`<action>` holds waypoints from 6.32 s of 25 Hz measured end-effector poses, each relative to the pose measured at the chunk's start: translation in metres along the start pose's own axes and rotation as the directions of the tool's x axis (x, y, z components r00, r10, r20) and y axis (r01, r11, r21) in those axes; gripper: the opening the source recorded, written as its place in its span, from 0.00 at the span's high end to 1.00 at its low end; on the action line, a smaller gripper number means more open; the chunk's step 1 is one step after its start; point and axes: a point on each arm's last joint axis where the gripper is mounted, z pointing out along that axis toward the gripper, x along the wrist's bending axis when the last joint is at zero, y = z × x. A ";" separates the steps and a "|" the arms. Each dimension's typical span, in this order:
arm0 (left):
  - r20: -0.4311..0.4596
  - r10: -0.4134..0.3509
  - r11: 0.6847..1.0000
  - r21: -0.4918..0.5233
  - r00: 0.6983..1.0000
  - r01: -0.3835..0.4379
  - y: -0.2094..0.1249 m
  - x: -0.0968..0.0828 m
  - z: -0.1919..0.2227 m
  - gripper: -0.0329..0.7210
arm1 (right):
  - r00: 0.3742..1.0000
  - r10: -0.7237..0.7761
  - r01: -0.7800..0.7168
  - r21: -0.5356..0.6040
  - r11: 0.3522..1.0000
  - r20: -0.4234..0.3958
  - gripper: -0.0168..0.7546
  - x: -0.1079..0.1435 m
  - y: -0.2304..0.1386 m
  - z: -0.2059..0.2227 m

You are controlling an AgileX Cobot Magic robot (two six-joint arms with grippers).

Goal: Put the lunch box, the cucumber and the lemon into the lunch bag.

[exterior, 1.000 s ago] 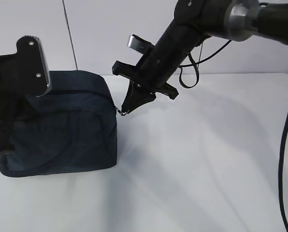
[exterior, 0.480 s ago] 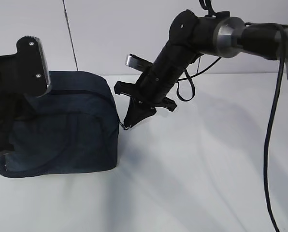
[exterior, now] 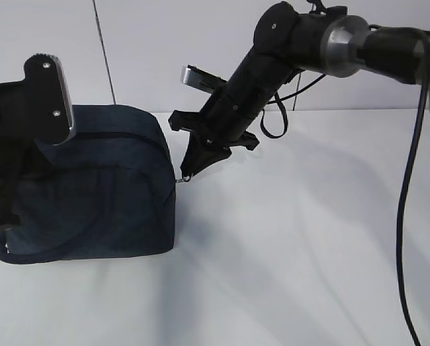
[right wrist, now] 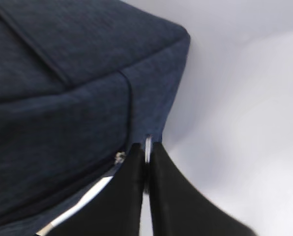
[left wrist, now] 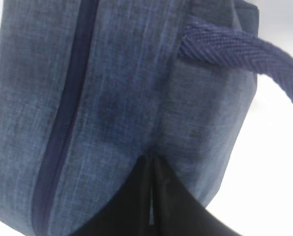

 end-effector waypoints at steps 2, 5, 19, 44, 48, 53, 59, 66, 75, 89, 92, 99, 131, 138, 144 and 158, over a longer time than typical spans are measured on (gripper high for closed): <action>-0.002 0.003 1.000 0.001 1.000 -0.003 0.000 0.000 0.000 0.97 | 0.999 -0.036 0.036 -0.022 0.999 -0.011 0.93 0.004 0.004 -0.005; -0.014 0.023 1.000 0.008 1.000 -0.023 -0.001 0.001 0.000 0.97 | 0.995 -0.096 0.095 -0.039 0.995 -0.014 0.81 0.008 0.005 -0.010; -0.025 0.042 0.999 0.014 0.999 -0.042 -0.001 0.002 0.000 0.97 | 0.846 -0.523 0.531 -0.063 0.845 0.108 0.61 0.030 -0.001 -0.058; 0.003 -0.012 1.000 -0.006 1.000 0.012 0.001 0.000 0.000 0.93 | 0.720 -0.689 0.691 -0.006 0.723 -0.078 0.61 0.005 -0.052 -0.037; 0.006 -0.017 1.000 -0.007 1.000 0.017 0.001 -0.001 0.000 0.71 | 0.720 -0.690 0.692 -0.008 0.722 -0.079 0.61 0.006 -0.052 -0.037; 0.034 -0.089 0.996 0.000 0.995 0.089 0.004 0.004 -0.010 0.47 | 0.720 -0.690 0.692 -0.008 0.722 -0.079 0.61 0.006 -0.052 -0.037; 0.057 -0.193 0.980 -0.044 0.979 0.196 0.015 0.018 -0.045 0.44 | 0.740 -0.668 0.670 -0.004 0.743 -0.078 0.61 0.005 -0.052 -0.037; 0.070 -0.381 0.916 -0.103 0.922 0.387 0.008 0.027 -0.073 0.44 | 0.726 -0.687 0.687 0.048 0.725 -0.015 0.61 0.005 -0.055 -0.048; 0.101 -0.636 0.737 -0.212 0.765 0.642 -0.024 0.043 -0.110 0.44 | 0.706 -0.691 0.691 0.067 0.720 0.154 0.61 0.025 -0.057 -0.097; 0.126 -0.707 0.646 -0.283 0.695 0.709 -0.045 0.014 -0.163 0.44 | 0.713 -0.562 0.637 -0.052 0.769 0.420 0.61 0.075 -0.096 -0.202; 0.120 -0.730 0.620 -0.298 0.673 0.726 -0.056 0.000 -0.170 0.44 | 0.721 -0.538 0.630 -0.092 0.771 0.437 0.61 0.085 -0.107 -0.218; 0.103 -0.801 0.533 -0.325 0.589 0.781 -0.081 -0.029 -0.187 0.44 | 0.765 -0.497 0.579 -0.099 0.810 0.408 0.61 0.087 -0.153 -0.220; -0.030 -0.909 0.399 -0.359 0.417 0.844 -0.159 -0.115 -0.193 0.44 | 0.827 -0.303 0.534 -0.492 0.688 0.474 0.61 0.070 -0.363 -0.206; 0.024 -0.917 0.354 -0.412 0.398 0.840 -0.166 -0.133 -0.179 0.44 | 0.807 -0.291 0.570 -0.552 0.609 0.514 0.61 0.068 -0.405 -0.207; 0.027 -0.918 0.349 -0.420 0.396 0.837 -0.169 -0.137 -0.174 0.45 | 0.809 -0.171 0.535 -0.584 0.611 0.562 0.61 0.053 -0.439 -0.206; 0.023 -0.919 0.350 -0.418 0.395 0.839 -0.169 -0.137 -0.173 0.45 | 0.797 -0.123 0.547 -0.618 0.565 0.592 0.61 0.035 -0.479 -0.189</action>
